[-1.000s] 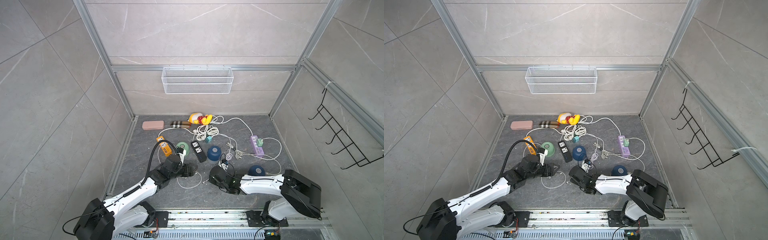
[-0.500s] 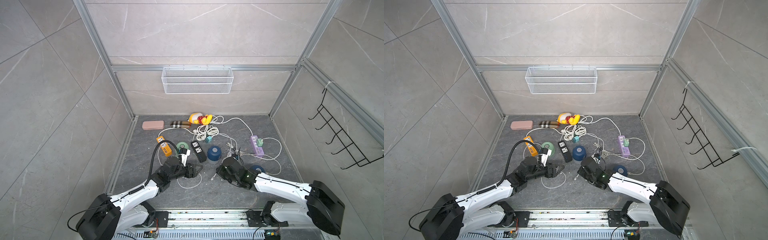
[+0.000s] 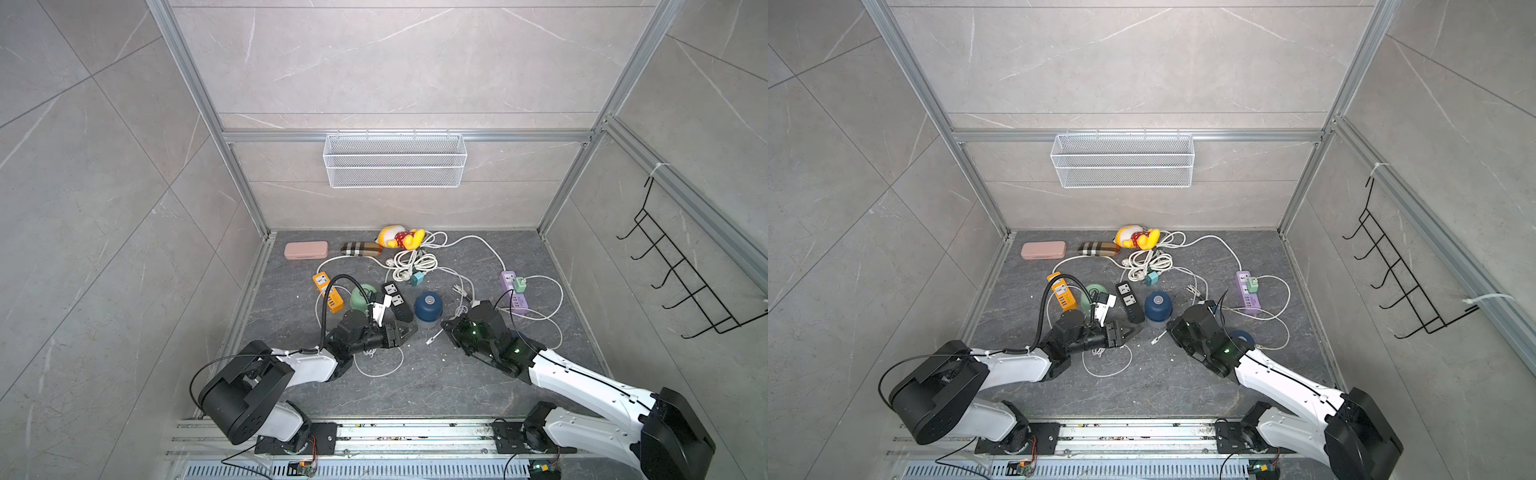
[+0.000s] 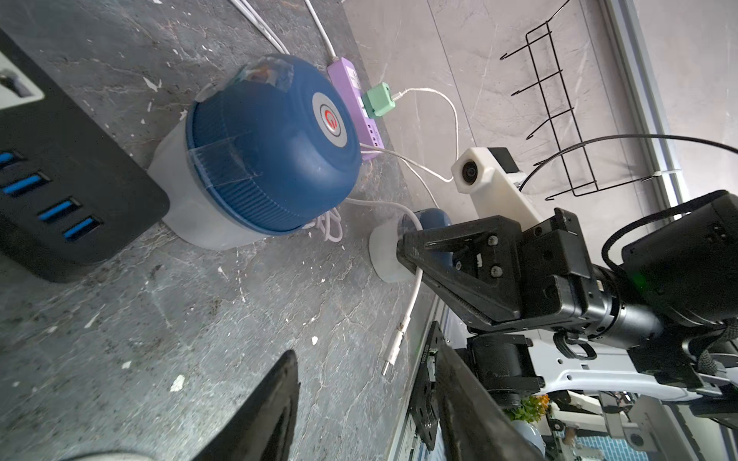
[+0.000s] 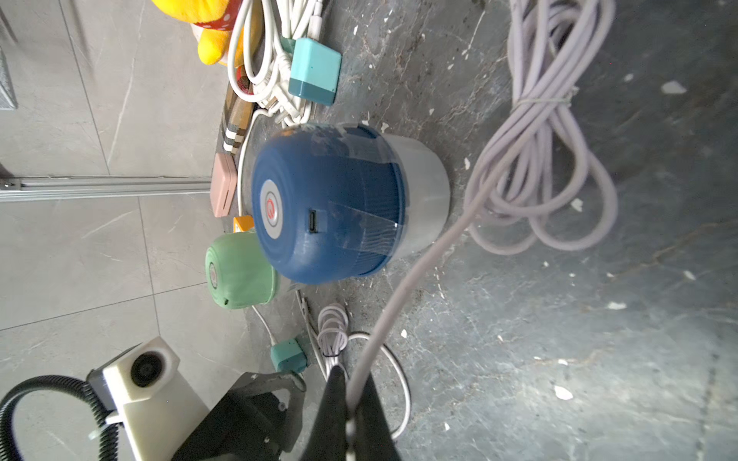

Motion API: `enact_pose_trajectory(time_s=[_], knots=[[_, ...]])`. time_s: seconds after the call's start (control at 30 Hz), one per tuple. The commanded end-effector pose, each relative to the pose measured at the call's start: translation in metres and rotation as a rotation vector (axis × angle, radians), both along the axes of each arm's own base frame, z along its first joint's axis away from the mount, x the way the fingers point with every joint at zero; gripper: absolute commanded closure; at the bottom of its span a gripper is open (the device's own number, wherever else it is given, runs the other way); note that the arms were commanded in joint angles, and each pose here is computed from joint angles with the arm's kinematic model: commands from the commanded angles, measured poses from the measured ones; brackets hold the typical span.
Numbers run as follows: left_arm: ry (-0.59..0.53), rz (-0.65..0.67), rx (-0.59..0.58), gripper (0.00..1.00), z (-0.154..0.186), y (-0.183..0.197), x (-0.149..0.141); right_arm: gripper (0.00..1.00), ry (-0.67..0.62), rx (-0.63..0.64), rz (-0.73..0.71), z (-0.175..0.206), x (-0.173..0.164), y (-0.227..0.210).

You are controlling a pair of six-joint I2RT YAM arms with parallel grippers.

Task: Charge the cordless meat grinders
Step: Pick up the charging cable from the center of the board.

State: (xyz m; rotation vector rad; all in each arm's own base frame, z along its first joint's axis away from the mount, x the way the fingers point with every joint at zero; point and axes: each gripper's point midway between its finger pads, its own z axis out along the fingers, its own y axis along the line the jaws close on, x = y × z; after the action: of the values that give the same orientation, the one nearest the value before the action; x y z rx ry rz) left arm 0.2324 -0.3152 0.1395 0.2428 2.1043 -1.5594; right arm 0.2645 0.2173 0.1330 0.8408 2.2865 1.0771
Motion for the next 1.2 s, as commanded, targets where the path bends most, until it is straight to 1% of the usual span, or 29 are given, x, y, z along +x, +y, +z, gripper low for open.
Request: enact_pose_trajectory(time_s=[0.0,0.17,0.4,0.8,1.17], knots=[[-0.080,-0.036,-0.127,0.44,0.044,-0.017,0.001,1.00,-0.021,0.076,-0.016,0.007,0.007,0.006],[-0.063,-0.027,-0.080,0.44,0.033,-0.017,0.000,1.00,-0.028,0.121,-0.037,0.007,0.012,0.008],[-0.050,-0.024,-0.063,0.46,0.027,-0.022,0.001,1.00,-0.026,0.188,-0.051,0.003,0.018,0.014],[-0.016,-0.038,-0.043,0.51,0.016,-0.027,-0.002,1.00,-0.057,0.219,-0.066,0.008,0.020,0.013],[0.000,-0.056,-0.052,0.62,0.018,-0.030,-0.004,1.00,-0.068,0.220,-0.072,0.009,0.021,0.011]])
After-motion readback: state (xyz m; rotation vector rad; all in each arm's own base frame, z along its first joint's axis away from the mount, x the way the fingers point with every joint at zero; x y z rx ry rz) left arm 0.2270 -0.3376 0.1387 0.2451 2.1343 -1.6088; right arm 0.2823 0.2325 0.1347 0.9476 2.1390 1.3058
